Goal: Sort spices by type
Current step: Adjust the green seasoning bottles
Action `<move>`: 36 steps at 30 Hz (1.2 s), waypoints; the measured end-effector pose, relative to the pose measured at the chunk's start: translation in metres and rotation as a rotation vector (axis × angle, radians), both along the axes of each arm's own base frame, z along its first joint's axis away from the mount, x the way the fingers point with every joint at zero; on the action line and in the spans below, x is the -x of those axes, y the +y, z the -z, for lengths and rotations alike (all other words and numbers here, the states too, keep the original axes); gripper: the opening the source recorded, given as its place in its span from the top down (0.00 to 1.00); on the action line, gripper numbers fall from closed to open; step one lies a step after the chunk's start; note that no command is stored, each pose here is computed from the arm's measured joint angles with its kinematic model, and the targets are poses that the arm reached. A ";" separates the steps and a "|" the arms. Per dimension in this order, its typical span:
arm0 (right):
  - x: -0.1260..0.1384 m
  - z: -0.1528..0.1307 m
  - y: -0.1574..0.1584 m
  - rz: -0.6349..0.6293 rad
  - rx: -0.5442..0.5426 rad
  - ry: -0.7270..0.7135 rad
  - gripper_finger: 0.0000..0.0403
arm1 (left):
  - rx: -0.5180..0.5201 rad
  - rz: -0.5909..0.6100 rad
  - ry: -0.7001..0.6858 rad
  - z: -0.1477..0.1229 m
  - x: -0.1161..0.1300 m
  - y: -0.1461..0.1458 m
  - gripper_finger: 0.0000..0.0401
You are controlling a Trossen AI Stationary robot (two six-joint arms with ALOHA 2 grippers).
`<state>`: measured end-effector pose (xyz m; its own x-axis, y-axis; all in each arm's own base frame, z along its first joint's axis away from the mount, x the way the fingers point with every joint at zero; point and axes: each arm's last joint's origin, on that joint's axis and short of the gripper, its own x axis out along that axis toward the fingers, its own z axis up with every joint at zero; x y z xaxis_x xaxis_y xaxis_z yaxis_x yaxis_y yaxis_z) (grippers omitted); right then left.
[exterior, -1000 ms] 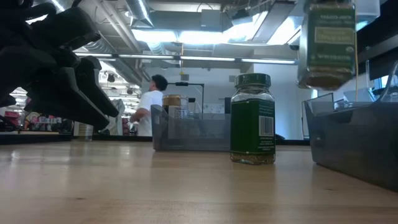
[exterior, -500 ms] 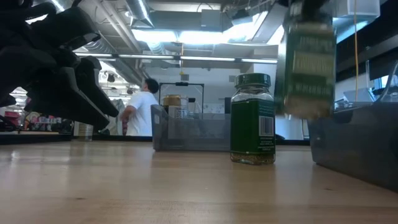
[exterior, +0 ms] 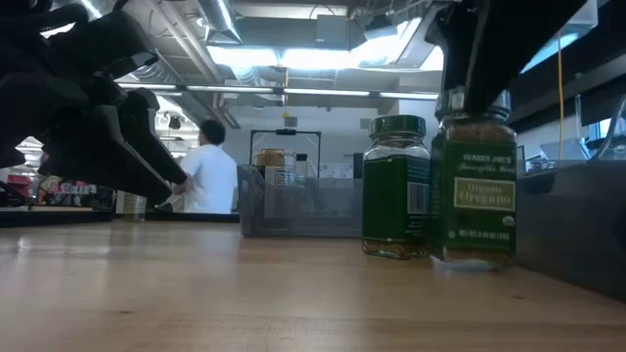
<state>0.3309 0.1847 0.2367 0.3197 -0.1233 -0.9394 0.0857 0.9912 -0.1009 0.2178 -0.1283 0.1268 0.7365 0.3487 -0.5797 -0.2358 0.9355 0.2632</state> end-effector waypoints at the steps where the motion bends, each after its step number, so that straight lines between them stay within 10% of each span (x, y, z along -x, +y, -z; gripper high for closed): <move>1: 0.000 0.000 0.000 0.001 0.002 -0.003 0.47 | 0.000 0.000 0.000 0.000 0.000 0.000 0.29; 24: 0.004 -0.015 0.000 0.004 -0.072 0.014 0.23 | 0.000 0.000 0.000 0.000 0.000 0.000 0.29; 36: 0.057 -0.056 0.015 0.049 -0.011 0.162 0.25 | -0.001 -0.002 0.004 0.000 0.000 0.000 0.29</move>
